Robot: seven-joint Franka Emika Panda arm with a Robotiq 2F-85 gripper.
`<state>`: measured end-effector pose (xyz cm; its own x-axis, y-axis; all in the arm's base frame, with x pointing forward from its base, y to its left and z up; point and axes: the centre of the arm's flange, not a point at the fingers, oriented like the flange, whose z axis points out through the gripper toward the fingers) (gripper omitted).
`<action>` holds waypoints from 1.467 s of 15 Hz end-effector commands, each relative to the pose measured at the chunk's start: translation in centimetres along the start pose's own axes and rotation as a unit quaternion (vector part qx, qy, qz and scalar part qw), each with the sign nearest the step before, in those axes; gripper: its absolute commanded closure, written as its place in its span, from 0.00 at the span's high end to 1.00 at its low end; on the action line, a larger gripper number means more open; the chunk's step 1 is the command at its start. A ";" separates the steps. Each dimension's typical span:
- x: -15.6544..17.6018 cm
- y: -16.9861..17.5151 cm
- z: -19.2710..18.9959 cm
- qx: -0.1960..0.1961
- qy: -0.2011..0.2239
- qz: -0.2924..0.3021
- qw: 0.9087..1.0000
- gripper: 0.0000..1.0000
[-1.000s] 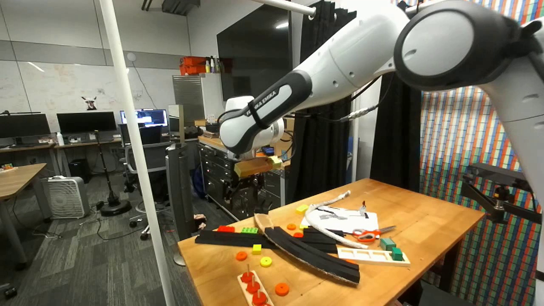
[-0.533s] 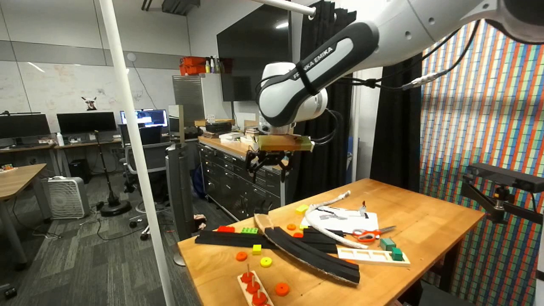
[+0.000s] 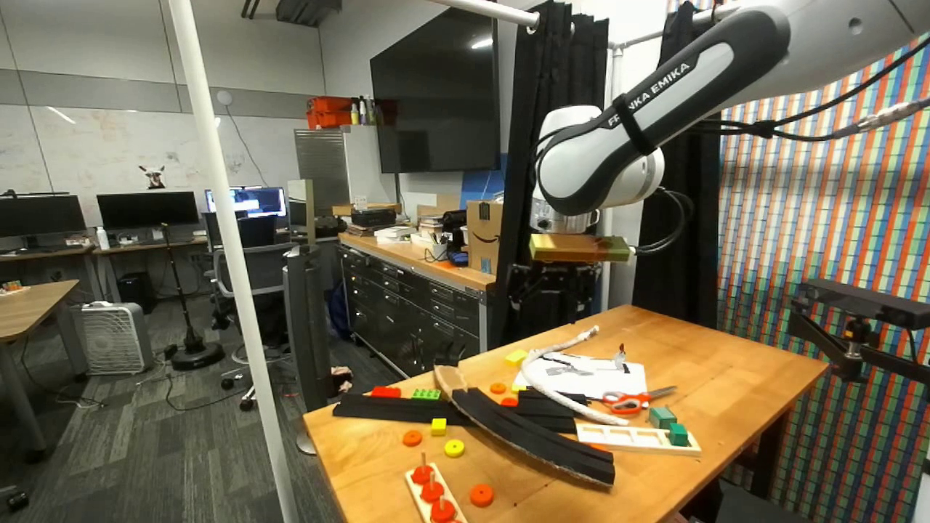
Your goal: Remove the round orange block from the position farthest from you on the wooden board and put it on the table
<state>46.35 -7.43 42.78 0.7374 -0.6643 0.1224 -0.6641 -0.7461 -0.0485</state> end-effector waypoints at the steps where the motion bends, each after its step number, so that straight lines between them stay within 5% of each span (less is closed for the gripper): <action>1: -2.4 0.8 -1.6 -0.002 -0.029 -0.082 0.996 1.00; 9: -8.5 -1.5 -6.6 -0.037 -0.077 -0.256 0.963 1.00; 22: -8.5 -1.7 -5.1 -0.050 -0.085 -0.246 0.964 1.00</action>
